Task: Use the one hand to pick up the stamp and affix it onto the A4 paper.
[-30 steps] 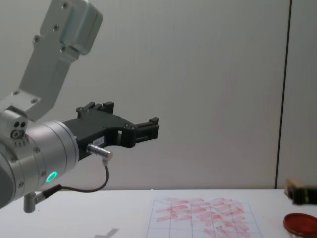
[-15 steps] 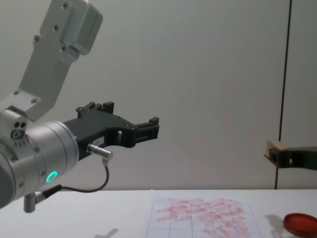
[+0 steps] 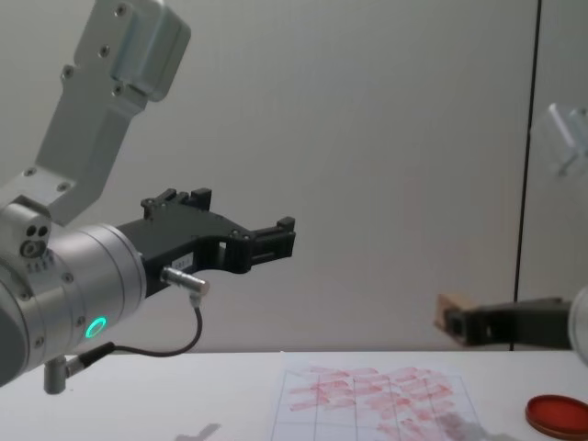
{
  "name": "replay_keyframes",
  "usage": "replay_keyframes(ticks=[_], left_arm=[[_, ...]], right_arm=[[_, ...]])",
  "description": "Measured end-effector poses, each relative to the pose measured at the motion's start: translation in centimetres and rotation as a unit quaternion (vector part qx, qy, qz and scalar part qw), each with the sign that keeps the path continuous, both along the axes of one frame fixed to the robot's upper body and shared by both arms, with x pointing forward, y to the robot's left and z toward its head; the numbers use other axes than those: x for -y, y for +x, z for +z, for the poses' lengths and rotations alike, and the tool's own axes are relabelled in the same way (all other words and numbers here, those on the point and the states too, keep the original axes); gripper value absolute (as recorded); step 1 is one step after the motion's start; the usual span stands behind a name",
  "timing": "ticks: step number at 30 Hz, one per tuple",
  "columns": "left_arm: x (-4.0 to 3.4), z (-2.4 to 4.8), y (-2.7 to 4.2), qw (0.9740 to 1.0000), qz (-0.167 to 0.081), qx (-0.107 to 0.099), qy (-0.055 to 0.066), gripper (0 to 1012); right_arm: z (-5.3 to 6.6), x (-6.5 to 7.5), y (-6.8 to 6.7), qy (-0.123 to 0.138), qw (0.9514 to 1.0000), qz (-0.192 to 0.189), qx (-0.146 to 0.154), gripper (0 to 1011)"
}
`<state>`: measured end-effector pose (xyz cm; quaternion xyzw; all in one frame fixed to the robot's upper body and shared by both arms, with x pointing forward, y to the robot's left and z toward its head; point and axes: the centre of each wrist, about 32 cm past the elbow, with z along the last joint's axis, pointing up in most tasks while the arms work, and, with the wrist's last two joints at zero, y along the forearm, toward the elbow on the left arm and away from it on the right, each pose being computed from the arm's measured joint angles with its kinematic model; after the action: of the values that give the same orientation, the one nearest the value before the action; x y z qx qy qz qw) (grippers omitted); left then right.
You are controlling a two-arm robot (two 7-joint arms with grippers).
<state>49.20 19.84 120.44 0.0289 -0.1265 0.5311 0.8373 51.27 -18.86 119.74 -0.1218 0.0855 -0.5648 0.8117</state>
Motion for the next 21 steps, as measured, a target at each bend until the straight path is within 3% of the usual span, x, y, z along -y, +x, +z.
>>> replay_keyframes(ticks=[14,21], left_arm=[[0.00,0.00,0.00,1.0000,0.000,0.000,0.000,1001],[0.00,0.00,0.00,1.0000,0.000,0.000,0.000,1001]], right_arm=[[-1.1,-2.0,-1.3,-0.035,0.9973,0.051,-0.041,220],[-1.8,-2.8,-1.8,-0.070,0.9940,0.069,-0.047,220]])
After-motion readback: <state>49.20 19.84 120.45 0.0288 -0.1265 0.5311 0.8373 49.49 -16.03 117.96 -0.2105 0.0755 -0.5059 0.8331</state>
